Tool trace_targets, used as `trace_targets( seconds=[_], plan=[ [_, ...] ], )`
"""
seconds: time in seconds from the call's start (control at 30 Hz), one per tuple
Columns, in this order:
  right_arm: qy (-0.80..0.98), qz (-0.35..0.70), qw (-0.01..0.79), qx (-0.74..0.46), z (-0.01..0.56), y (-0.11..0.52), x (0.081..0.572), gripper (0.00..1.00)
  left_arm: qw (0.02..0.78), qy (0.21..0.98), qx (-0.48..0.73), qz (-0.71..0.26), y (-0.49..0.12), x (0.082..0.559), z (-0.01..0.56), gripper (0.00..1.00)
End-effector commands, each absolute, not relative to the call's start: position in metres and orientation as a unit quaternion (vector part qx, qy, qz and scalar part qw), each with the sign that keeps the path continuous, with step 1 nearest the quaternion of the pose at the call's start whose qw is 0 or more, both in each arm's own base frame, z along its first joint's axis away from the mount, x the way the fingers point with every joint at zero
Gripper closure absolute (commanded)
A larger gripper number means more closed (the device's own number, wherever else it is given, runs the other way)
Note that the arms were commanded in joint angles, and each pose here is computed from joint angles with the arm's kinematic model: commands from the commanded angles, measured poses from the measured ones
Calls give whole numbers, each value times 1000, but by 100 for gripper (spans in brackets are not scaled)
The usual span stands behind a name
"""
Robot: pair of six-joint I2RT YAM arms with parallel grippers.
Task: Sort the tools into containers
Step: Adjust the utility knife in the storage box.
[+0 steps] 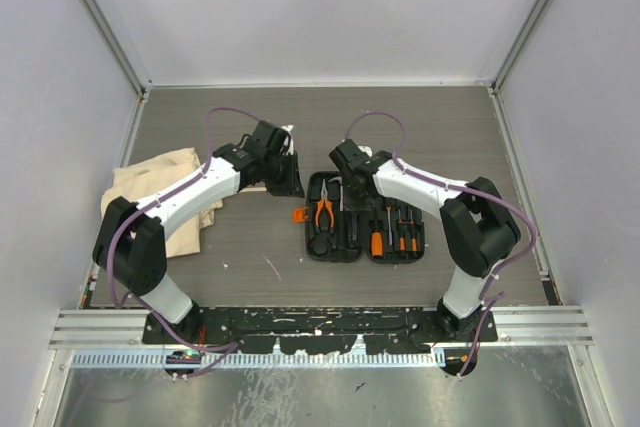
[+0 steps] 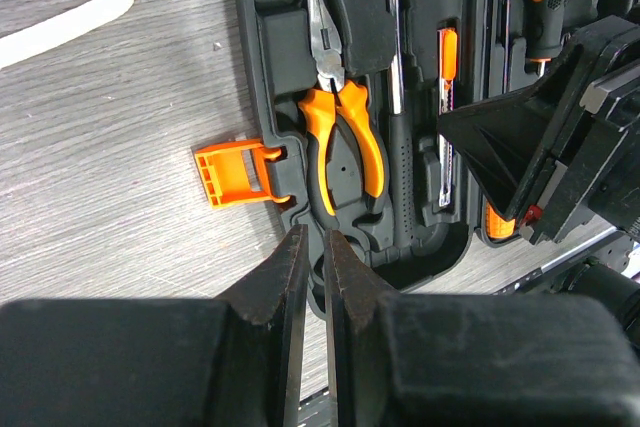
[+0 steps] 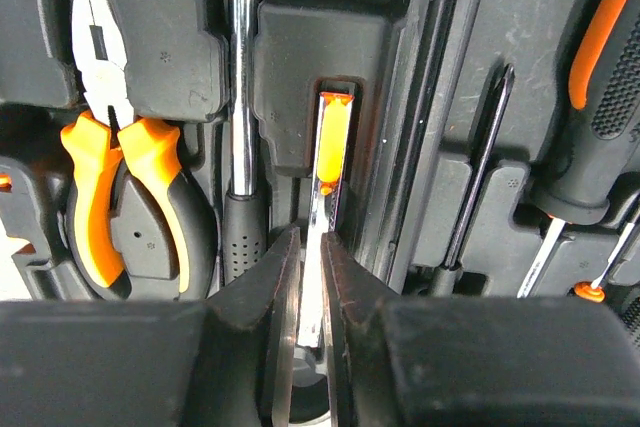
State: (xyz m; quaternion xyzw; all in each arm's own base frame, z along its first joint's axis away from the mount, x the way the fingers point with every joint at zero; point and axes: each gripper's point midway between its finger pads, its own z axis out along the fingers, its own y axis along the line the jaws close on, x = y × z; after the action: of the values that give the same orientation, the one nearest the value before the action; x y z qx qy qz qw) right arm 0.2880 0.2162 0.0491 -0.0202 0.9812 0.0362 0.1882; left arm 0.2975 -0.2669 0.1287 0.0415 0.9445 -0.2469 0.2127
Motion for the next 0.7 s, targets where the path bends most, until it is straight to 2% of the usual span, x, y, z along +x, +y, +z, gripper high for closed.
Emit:
trace_targets(
  seconds=[0.0,0.37,0.67],
  plan=[
    [979,38,198,-11,51,220,293,80,224,937,40,-265,-273,305,136,87],
    [984,20,178,-12,38,213,285,83,223,937,40,-266,-273,303,136,87],
    [988,6,151,-14,20,203,270,95,223,937,39,-267,-275,305,136,88]
  ],
)
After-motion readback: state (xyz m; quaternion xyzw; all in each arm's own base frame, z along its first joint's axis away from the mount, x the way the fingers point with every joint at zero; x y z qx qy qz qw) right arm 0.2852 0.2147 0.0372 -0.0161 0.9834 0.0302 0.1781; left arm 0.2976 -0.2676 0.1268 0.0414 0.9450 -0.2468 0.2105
